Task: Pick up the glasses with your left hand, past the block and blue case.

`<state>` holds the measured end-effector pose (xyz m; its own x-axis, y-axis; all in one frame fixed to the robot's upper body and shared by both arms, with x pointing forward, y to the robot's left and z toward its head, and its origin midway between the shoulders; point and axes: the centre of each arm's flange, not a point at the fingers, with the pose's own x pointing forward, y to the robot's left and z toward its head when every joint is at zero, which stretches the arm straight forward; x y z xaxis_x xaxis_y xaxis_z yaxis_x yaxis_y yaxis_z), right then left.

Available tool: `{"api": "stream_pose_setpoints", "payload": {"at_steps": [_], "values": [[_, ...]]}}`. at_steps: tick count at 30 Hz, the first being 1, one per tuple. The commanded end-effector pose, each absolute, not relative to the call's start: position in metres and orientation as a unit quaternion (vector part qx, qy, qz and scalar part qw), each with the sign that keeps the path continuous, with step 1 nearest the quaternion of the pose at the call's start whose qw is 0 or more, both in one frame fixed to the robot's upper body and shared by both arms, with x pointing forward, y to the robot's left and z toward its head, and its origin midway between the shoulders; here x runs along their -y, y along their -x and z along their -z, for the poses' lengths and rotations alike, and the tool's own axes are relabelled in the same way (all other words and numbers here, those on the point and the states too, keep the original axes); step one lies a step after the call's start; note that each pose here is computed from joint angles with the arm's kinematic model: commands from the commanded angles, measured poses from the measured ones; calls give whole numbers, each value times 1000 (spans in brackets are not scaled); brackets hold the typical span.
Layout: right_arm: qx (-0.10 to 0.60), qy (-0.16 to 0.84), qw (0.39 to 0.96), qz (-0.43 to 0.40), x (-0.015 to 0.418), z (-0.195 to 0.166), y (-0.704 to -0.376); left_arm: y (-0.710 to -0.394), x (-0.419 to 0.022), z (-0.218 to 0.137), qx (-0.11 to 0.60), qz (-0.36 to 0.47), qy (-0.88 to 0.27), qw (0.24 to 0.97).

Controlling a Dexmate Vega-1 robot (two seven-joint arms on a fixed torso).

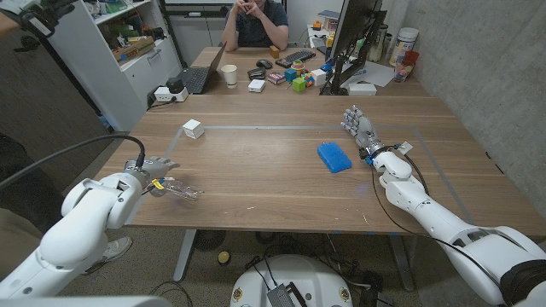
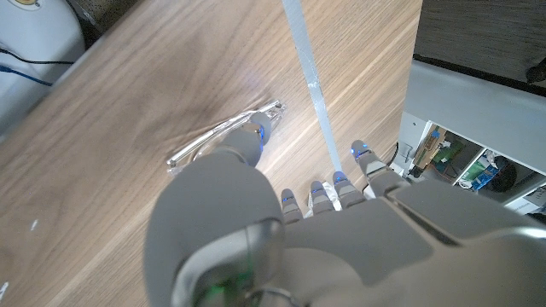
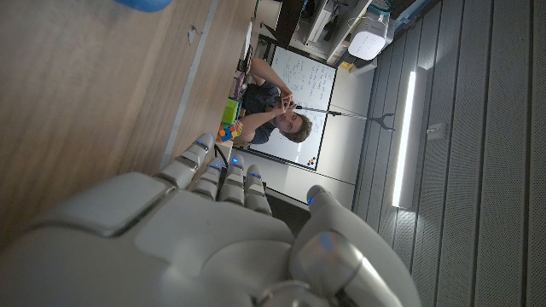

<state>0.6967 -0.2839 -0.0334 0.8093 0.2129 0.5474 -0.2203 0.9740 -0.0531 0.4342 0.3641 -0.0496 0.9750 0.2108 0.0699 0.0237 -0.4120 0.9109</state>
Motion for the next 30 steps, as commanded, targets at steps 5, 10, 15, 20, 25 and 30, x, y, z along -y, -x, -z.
{"api": "stream_pose_setpoints", "payload": {"at_steps": [5, 10, 15, 20, 25, 30], "values": [[293, -5, 950, -111, 289, 30, -698, -459, -364, 63, -69, -80, -838, 535], [292, -3, 950, -112, 290, 29, -699, -463, -362, 68, -66, -75, -837, 538], [291, -2, 950, -115, 289, 30, -701, -466, -362, 72, -59, -74, -836, 540], [292, -2, 949, -117, 289, 29, -702, -467, -361, 75, -56, -72, -835, 542], [292, -2, 949, -119, 289, 29, -703, -471, -361, 80, -63, -63, -834, 545], [292, -2, 949, -122, 289, 29, -703, -473, -359, 85, -57, -63, -833, 547]]}}
